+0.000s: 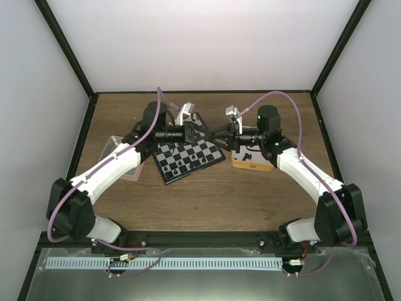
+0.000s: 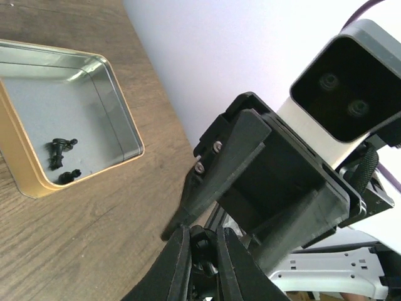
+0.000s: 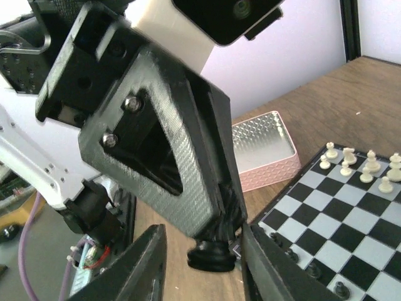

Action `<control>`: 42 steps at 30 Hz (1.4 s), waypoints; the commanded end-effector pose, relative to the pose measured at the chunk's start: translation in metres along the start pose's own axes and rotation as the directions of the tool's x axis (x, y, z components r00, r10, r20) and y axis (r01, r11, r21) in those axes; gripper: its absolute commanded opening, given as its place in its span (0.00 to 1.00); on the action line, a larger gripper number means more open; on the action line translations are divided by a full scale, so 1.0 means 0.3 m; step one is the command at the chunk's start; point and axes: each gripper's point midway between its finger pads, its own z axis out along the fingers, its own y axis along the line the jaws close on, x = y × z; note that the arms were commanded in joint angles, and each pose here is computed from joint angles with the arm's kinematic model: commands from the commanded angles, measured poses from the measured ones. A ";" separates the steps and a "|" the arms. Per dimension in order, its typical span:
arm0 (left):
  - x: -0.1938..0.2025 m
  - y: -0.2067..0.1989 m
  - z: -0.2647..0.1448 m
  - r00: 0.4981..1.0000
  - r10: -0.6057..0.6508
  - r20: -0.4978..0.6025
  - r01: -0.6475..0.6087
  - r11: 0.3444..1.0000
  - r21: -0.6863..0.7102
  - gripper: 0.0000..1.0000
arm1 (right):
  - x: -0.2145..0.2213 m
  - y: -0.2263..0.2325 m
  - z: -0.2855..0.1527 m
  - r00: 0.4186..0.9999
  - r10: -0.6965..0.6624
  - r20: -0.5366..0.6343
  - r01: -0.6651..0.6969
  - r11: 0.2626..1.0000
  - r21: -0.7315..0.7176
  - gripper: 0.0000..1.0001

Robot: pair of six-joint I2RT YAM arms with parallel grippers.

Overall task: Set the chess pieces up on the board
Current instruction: Place the chess piece on the chessboard.

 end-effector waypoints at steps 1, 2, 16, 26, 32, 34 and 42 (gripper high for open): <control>-0.006 0.007 0.000 0.997 0.078 0.006 -0.077 0.996 -0.048 0.04 | -0.054 0.015 0.014 0.999 -0.046 0.008 0.045 0.999 0.011 0.43; -0.007 0.023 -0.004 0.995 0.097 0.007 -0.096 0.992 -0.080 0.04 | -0.052 0.010 0.014 0.999 -0.038 0.009 0.037 0.999 0.020 0.50; -0.038 0.404 -0.125 0.971 0.237 -0.026 -0.195 0.723 -0.663 0.04 | -0.038 -0.201 -0.159 0.963 0.053 0.266 -0.190 0.833 0.520 0.86; -0.097 0.575 0.001 0.957 0.257 -0.131 -0.254 0.536 -0.805 0.04 | 0.063 -0.354 -0.329 0.891 0.124 0.437 -0.428 0.551 0.716 0.87; -0.093 0.622 0.137 0.941 0.269 -0.203 -0.317 0.502 -0.805 0.04 | 0.162 -0.410 -0.457 0.834 0.164 0.527 -0.547 0.373 0.749 0.88; -0.082 0.655 0.160 0.941 0.257 -0.222 -0.325 0.488 -0.810 0.04 | 0.203 -0.429 -0.504 0.807 0.183 0.561 -0.589 0.310 0.746 0.89; -0.007 0.737 0.223 0.942 0.204 -0.268 -0.335 0.496 -0.801 0.04 | 0.284 -0.459 -0.545 0.779 0.232 0.583 -0.626 0.241 0.741 0.90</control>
